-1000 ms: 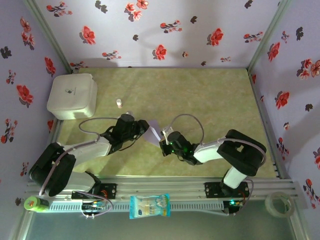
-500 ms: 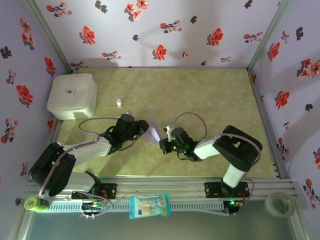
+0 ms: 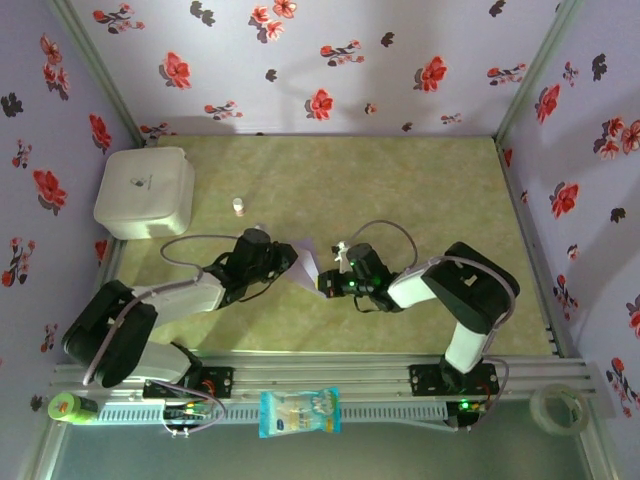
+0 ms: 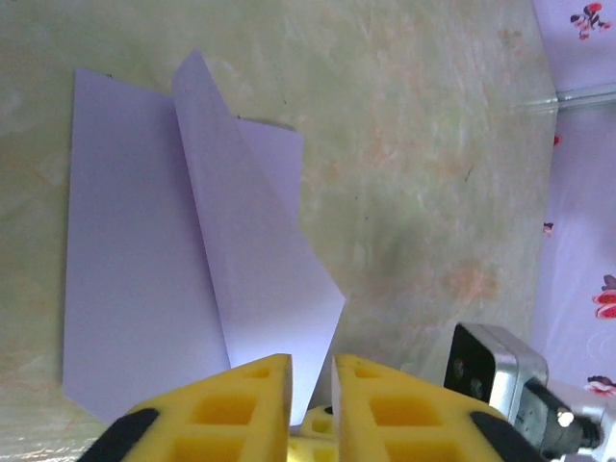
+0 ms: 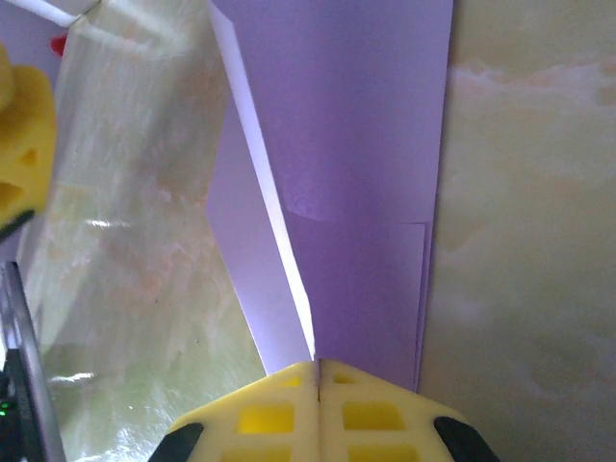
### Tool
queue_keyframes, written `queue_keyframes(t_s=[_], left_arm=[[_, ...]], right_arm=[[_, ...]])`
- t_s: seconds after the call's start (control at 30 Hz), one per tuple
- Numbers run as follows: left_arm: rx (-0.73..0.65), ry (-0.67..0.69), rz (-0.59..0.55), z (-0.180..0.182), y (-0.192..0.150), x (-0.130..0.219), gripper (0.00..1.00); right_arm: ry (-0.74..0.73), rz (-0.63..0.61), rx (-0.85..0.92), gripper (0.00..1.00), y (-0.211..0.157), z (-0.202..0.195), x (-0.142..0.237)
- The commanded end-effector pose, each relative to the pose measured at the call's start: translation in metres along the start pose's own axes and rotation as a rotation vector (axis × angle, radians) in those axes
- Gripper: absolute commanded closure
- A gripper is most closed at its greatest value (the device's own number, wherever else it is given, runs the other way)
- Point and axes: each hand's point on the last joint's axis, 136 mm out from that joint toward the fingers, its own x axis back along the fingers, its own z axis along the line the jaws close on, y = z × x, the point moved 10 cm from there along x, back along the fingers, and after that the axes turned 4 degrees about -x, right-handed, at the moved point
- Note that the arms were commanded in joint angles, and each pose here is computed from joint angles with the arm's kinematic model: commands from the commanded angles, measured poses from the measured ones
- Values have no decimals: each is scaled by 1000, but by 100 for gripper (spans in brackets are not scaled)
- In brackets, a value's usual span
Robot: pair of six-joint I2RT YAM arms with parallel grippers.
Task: Fold a paper plane with a square sheet of paper (pick it up from the middle)
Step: Fourth fold the wing at the center of the table.
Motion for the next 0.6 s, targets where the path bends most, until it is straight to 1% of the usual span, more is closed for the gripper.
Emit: queue_keyframes(t_s=[0.0,0.13,0.3,0.57], left_arm=[[-33,-30,23,-2,-1,-6,85],[-39,-44,44,-2,-2,-12,86],[-47,-67,76,-6,-3,-23,87],[-49,-81,94,-9,-1,-39,88]], right_arm=[[23,54,-84,100,1,-3,-5],[29,62,-124,100,3,-6,-5],[2,79,-143,100,2,-10,-4],[-15,88,-173,100,0,-16,-5]])
